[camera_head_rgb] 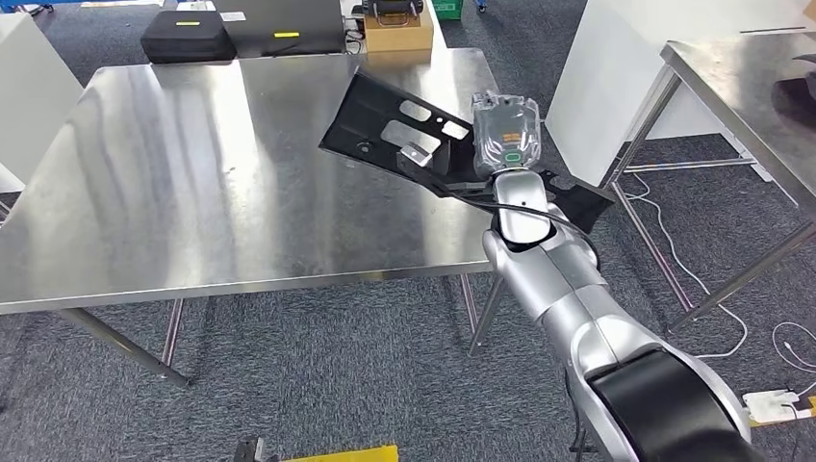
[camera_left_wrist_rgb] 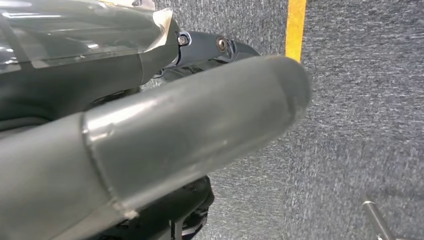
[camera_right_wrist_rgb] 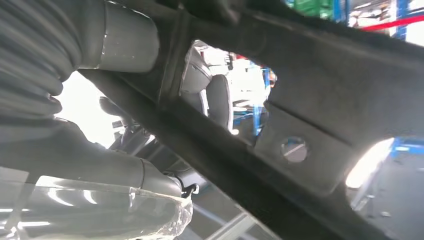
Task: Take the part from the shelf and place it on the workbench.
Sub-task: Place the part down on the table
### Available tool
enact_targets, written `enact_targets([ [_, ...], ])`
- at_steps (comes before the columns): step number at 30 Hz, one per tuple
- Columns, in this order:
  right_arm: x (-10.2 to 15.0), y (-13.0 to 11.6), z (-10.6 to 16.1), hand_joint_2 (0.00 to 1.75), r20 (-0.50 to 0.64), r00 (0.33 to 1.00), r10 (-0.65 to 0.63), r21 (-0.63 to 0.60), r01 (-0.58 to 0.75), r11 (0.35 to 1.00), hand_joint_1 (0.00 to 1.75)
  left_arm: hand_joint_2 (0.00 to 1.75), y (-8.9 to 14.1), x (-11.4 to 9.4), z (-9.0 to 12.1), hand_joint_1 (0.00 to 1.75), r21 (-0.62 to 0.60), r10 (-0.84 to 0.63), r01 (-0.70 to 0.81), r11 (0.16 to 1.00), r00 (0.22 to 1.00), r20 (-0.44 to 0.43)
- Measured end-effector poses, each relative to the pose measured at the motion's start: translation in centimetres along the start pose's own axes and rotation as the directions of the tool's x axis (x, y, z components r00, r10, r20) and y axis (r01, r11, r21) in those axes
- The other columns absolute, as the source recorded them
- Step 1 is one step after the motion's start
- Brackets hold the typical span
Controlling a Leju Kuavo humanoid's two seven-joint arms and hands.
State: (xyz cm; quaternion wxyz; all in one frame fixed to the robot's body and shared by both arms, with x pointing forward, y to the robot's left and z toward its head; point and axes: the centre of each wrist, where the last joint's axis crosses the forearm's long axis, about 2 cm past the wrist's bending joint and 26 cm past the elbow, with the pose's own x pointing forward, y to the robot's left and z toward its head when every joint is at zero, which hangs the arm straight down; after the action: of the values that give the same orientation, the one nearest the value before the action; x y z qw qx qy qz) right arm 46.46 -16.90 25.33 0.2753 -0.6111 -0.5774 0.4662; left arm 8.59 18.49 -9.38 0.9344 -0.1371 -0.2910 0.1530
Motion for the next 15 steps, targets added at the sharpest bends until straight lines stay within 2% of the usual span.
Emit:
enact_targets([
  [8, 1.4, 0.1, 0.3, 1.75, 0.037, 0.999, -0.004, 0.023, 0.003, 1.000, 1.75, 0.00, 0.1, -0.3, 0.2, 0.00, 0.012, 0.015, -0.015, 1.000, 1.000, -0.002],
  [15, 1.6, 0.3, 0.4, 1.75, 0.048, 0.999, 0.004, 0.034, -0.005, 0.999, 1.75, 0.00, 0.1, -0.2, 0.1, 0.00, 0.015, 0.021, -0.021, 1.000, 1.000, 0.006],
])
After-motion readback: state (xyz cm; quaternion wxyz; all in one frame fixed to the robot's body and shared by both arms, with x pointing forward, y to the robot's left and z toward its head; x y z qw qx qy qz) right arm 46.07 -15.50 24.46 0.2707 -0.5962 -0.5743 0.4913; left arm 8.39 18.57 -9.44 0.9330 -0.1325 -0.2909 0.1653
